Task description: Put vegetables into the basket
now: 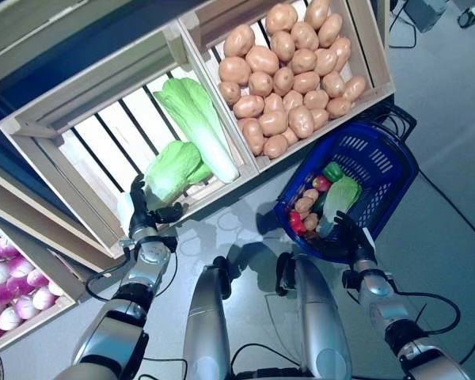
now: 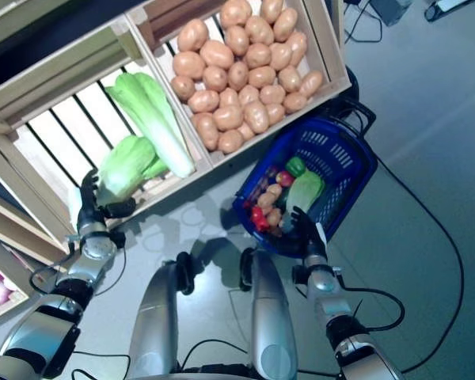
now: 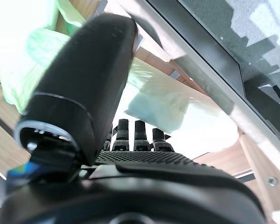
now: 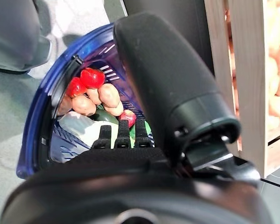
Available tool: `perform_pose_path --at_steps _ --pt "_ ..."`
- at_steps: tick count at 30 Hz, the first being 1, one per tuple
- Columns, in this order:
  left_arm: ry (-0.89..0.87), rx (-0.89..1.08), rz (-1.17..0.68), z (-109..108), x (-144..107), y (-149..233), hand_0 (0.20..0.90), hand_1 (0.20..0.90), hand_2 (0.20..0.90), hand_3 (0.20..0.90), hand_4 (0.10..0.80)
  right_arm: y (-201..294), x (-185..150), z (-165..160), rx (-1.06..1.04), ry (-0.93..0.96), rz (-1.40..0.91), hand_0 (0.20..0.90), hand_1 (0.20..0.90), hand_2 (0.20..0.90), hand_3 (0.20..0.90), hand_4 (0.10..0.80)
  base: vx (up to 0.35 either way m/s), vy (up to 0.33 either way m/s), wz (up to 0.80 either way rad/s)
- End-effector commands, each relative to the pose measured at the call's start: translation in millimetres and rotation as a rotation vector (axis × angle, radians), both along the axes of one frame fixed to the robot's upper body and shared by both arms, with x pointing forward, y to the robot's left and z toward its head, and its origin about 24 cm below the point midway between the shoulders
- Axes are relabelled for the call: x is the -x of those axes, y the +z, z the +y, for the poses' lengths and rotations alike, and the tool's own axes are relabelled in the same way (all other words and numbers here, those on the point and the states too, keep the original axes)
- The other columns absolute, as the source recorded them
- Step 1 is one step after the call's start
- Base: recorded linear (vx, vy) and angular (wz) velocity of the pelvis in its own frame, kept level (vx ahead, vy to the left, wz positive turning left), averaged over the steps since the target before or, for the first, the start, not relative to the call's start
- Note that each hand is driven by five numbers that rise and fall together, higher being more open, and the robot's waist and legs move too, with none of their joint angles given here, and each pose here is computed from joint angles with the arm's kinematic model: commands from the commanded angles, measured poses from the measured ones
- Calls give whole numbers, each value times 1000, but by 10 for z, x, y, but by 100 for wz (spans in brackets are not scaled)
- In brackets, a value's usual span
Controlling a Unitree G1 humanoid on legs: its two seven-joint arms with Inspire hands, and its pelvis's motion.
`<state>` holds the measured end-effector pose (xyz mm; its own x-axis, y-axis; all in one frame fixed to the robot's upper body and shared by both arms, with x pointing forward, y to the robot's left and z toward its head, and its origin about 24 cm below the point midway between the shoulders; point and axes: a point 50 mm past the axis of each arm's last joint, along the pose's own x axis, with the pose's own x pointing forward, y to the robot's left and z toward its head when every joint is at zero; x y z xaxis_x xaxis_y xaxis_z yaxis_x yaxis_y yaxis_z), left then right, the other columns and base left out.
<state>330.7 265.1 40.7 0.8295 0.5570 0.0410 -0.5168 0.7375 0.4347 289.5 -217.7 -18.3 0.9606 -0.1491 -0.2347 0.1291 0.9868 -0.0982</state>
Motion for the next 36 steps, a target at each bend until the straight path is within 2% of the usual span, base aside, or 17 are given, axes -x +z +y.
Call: perform_pose_path --at_steps 1,13,22,36 --pt "112 -15 4 200 68 8 900 900 900 900 800 234 -77 -12 -24 -50 -152 900 900 900 900 800 0 0 0" --pt "253 -42 29 491 55 173 900 900 900 900 800 283 -74 -102 -21 -75 -167 900 900 900 900 800 -1 1 0" --pt "375 75 125 688 156 67 900 900 900 900 800 328 -117 -92 -22 -75 -187 900 900 900 900 800 1 4 1" --pt "486 243 276 636 418 -388 900 900 900 900 800 241 -89 -83 -30 -95 -164 900 900 900 900 800 0 0 0"
